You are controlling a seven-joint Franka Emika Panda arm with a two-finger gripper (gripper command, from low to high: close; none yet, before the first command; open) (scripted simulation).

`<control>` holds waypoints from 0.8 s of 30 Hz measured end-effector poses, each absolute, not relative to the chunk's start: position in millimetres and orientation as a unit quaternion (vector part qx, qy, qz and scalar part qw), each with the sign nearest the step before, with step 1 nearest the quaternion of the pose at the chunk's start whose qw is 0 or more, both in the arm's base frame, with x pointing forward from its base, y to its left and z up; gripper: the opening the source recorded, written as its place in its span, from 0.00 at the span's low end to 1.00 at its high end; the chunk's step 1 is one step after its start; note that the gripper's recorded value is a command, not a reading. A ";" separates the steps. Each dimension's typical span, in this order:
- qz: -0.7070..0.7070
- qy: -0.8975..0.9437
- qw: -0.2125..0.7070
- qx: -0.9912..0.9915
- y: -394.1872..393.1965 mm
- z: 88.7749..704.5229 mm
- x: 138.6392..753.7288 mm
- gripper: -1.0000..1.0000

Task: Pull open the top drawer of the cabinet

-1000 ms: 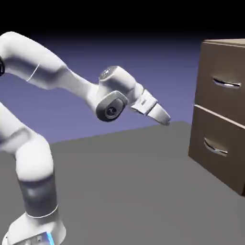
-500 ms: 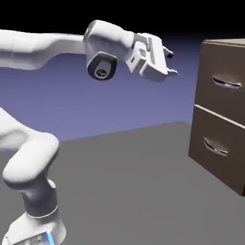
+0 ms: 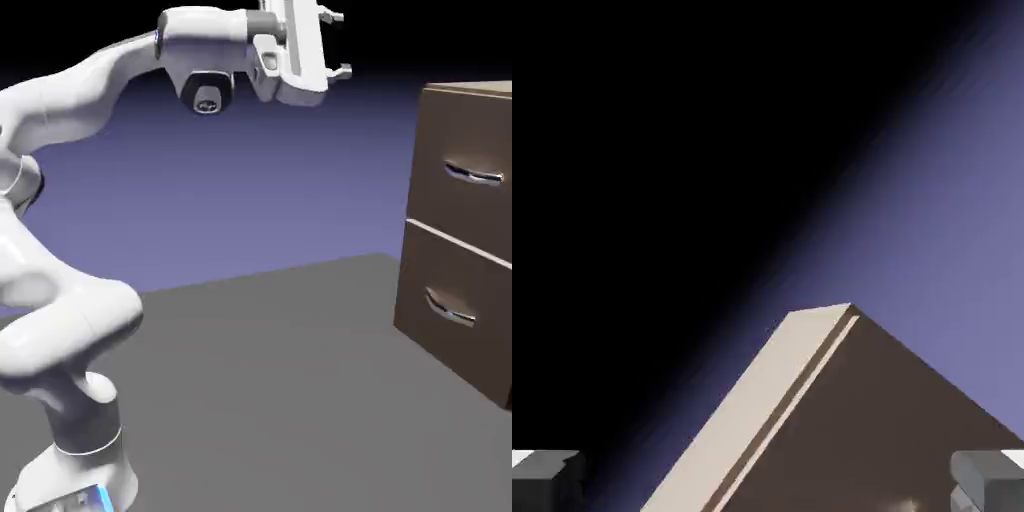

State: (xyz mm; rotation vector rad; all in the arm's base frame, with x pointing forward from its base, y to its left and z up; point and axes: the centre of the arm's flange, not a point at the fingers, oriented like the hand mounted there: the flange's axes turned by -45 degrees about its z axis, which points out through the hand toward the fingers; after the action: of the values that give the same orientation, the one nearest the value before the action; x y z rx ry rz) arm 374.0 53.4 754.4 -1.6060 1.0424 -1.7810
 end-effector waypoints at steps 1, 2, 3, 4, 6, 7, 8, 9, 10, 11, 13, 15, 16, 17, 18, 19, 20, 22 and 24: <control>-0.659 0.386 0.270 -0.587 60.6 754.0 379.7 0.50; -0.659 0.387 0.279 -0.581 67.6 752.9 386.1 0.50; -0.659 0.388 0.288 -0.576 74.5 751.1 393.0 0.50; -0.658 0.389 0.298 -0.572 81.1 748.6 400.6 0.50; -0.655 0.391 0.316 -0.564 93.4 741.4 417.4 0.50; -0.653 0.392 0.325 -0.560 99.1 736.8 426.7 0.50; -0.650 0.394 0.334 -0.557 104.3 731.5 436.4 0.50; -0.647 0.395 0.343 -0.554 109.0 725.5 446.7 0.50; -0.643 0.397 0.352 -0.552 113.3 718.8 457.4 0.50; -0.639 0.399 0.361 -0.550 117.0 711.3 468.5 0.50; -0.628 0.405 0.379 -0.546 122.6 694.4 491.8 0.50; -0.616 0.412 0.396 -0.542 125.5 674.7 516.2 0.50; -0.609 0.416 0.405 -0.540 125.9 663.9 528.6 0.50; -0.602 0.420 0.413 -0.539 125.6 652.4 541.2 0.50; -0.594 0.425 0.422 -0.537 124.6 640.2 553.9 0.50; -0.586 0.431 0.430 -0.535 122.8 627.5 566.6 0.50; -0.577 0.437 0.438 -0.532 120.2 614.1 579.2 0.50; -0.559 0.451 0.455 -0.527 112.7 585.6 604.0 0.50; -0.539 0.467 0.471 -0.519 102.1 554.9 628.0 0.50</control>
State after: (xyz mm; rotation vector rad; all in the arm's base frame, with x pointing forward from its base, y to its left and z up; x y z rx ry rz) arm 628.0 102.1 554.9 -1.2720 1.1429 -1.3202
